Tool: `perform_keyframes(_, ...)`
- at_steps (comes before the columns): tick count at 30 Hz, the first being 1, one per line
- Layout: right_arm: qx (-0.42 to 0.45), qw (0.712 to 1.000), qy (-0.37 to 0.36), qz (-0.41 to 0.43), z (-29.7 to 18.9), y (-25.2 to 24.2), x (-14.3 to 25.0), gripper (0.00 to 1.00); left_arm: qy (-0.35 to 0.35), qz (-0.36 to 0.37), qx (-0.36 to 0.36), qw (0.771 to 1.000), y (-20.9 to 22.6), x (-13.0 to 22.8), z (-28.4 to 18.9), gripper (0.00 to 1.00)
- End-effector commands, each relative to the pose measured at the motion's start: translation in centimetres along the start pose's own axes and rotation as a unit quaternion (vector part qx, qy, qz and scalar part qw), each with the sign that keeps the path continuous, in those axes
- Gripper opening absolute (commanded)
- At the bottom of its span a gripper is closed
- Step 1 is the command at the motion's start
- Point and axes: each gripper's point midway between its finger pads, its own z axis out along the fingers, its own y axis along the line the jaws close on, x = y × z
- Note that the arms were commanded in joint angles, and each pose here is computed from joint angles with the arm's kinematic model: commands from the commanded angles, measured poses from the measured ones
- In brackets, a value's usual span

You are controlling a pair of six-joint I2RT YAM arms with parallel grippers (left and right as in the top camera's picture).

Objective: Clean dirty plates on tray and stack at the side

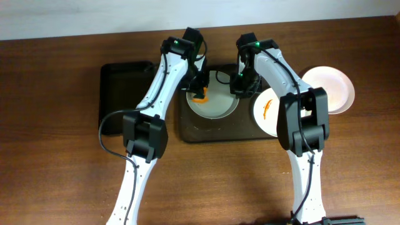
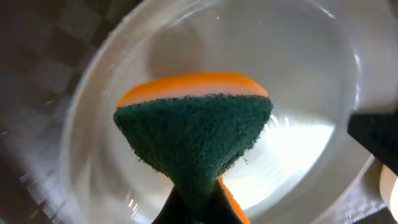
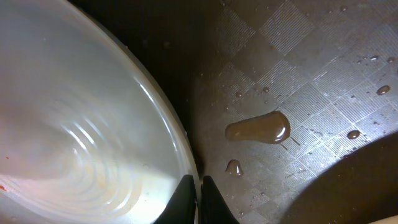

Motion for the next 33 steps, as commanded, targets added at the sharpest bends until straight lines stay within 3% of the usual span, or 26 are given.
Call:
perform_keyframes(1, 0.025, 1.0, 0.014, 0.0, 1.6, -0.9, 0.7, 0.04, 0.018, -0.005, 0.027, 0.999, -2.2, 0.7, 2.8, 0.0)
perform_keyframes(5, 0.026, 1.0, 0.016, 0.0, 1.6, -1.0, 0.8, 0.04, 0.044, 0.006, -0.003, 0.999, -2.3, 2.0, 7.0, 0.0)
perform_keyframes(8, 0.026, 1.0, 0.016, 0.0, 1.6, -1.0, 0.7, 0.04, 0.025, 0.01, -0.185, 0.982, 4.2, 1.7, 6.7, 0.0)
perform_keyframes(9, 0.026, 1.0, 0.016, 0.0, 1.6, -1.0, 0.7, 0.04, 0.015, 0.014, -0.242, 0.97, 6.1, 1.4, 5.9, 0.0)
perform_keyframes(10, 0.026, 1.0, 0.016, 0.0, 1.6, -1.0, 0.7, 0.04, -0.002, 0.024, -0.345, 0.938, 9.2, 0.9, 3.7, 0.0)
perform_keyframes(15, 0.026, 1.0, 0.016, -0.008, 1.6, -1.0, 0.8, 0.04, -0.019, 0.015, -0.401, 0.916, 12.2, 0.0, 1.7, 0.0)
perform_keyframes(17, 0.026, 0.999, 0.017, -0.007, 1.6, -1.0, 0.8, 0.04, -0.053, -0.02, -0.393, 0.918, 12.6, -1.3, -0.6, 0.0)
perform_keyframes(19, 0.028, 0.999, 0.017, -0.008, 1.6, -1.0, 0.8, 0.04, -0.129, -0.091, -0.361, 0.919, 11.8, -2.9, -6.1, 0.0)
perform_keyframes(21, 0.032, 0.999, 0.01, -0.01, 1.2, -1.1, 0.5, 0.04, -0.174, -0.114, -0.256, 0.944, 9.1, -3.7, -10.6, 0.0)
perform_keyframes(24, 0.036, 0.997, -0.054, -0.036, -3.9, -0.3, -1.3, 0.04, -0.131, -0.121, -0.112, 0.978, 6.4, -2.4, -11.9, 0.0)
perform_keyframes(25, 0.061, 0.993, -0.085, -0.05, -6.8, -0.5, -1.9, 0.04, -0.108, -0.077, -0.057, 0.99, 4.8, -2.0, -11.4, 0.0)
perform_keyframes(26, 0.11, 0.986, -0.115, -0.051, -9.6, -1.4, -2.2, 0.04, -0.1, -0.068, -0.047, 0.992, 4.6, -1.9, -11.2, 0.0)
perform_keyframes(29, 0.29, 0.928, -0.222, -0.077, -19.8, -2.1, -0.8, 0.04, -0.1, -0.064, -0.047, 0.992, 4.6, -1.9, -11.2, 0.01)
perform_keyframes(33, 0.446, 0.834, -0.297, -0.133, -24.9, 1.4, 1.4, 0.04, -0.099, -0.062, -0.047, 0.992, 4.6, -1.9, -11.2, 0.0)
